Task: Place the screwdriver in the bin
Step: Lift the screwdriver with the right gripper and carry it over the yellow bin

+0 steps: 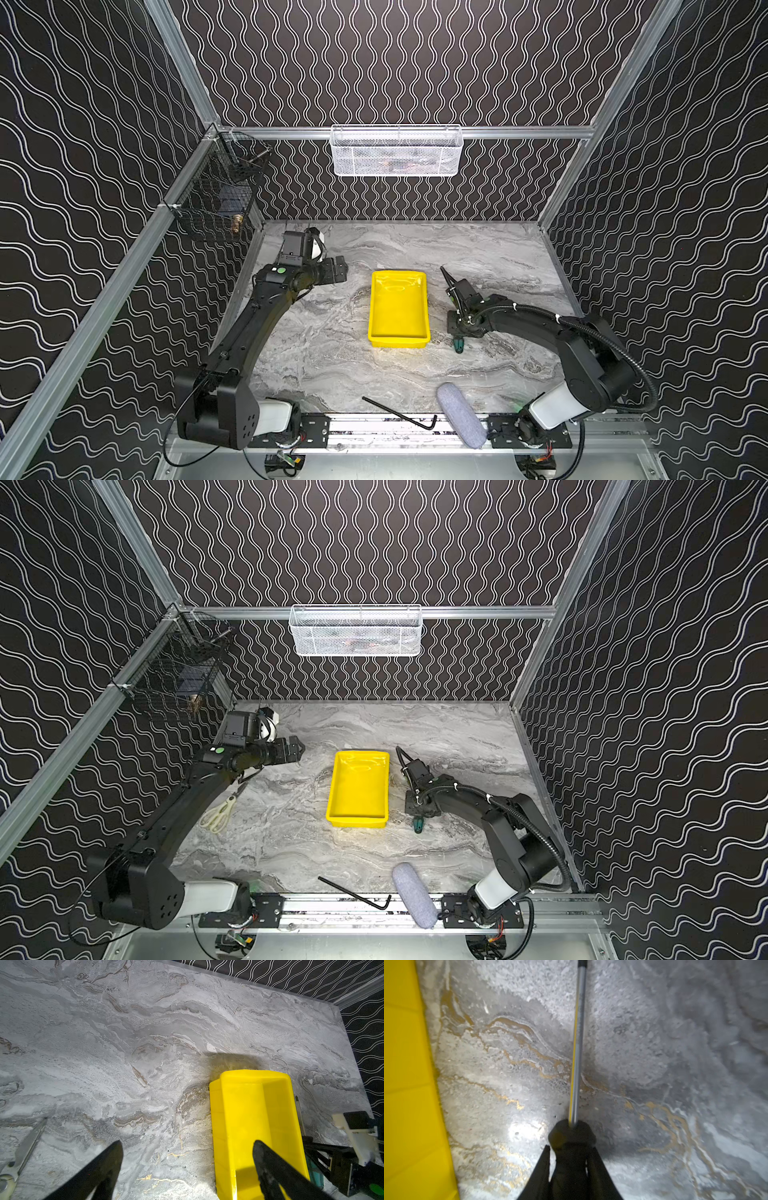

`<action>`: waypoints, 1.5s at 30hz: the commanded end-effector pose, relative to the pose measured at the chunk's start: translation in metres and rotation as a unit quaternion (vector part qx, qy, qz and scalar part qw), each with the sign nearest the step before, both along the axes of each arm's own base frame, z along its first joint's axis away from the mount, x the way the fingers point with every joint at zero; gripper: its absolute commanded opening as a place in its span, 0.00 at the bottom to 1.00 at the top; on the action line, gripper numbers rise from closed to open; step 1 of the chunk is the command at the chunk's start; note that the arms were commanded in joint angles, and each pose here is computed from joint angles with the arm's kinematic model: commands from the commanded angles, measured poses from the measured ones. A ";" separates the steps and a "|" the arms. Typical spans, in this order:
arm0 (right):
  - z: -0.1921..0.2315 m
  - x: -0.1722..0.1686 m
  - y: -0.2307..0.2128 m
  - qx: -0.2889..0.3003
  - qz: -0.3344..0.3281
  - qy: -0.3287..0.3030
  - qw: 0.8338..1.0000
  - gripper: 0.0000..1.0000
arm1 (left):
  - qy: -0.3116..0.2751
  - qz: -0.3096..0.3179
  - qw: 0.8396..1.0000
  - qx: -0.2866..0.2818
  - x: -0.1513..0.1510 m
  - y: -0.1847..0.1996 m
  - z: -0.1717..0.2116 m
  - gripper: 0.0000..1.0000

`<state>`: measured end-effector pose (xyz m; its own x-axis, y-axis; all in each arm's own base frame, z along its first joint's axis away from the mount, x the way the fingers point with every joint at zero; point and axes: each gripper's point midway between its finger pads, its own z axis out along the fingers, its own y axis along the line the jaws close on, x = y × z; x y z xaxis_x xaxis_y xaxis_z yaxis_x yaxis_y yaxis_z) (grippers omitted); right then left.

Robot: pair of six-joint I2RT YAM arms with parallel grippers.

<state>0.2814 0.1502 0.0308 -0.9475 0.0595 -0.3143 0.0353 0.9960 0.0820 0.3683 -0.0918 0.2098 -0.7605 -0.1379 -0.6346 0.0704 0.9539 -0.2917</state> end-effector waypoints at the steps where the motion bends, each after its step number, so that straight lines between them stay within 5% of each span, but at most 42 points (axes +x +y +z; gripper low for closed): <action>1: 0.015 0.002 -0.008 -0.019 0.001 -0.010 1.000 0.11 | -0.003 -0.004 1.000 -0.005 -0.001 -0.002 0.003 0.99; 11: 0.092 0.016 -0.002 -0.018 0.033 -0.058 0.998 0.09 | -0.006 -0.008 1.000 -0.010 -0.001 -0.004 0.006 0.99; 20: 0.129 0.028 0.059 0.010 0.112 -0.092 0.989 0.08 | -0.007 -0.003 1.000 0.002 -0.001 0.000 0.006 0.99; 33: 0.100 0.030 0.164 0.034 0.221 -0.081 0.971 0.07 | -0.028 -0.046 0.998 -0.016 -0.002 -0.012 0.020 0.99; 45: 0.064 0.034 0.186 0.034 0.234 -0.061 0.970 0.08 | -0.032 -0.043 0.997 -0.052 0.000 -0.011 0.026 0.99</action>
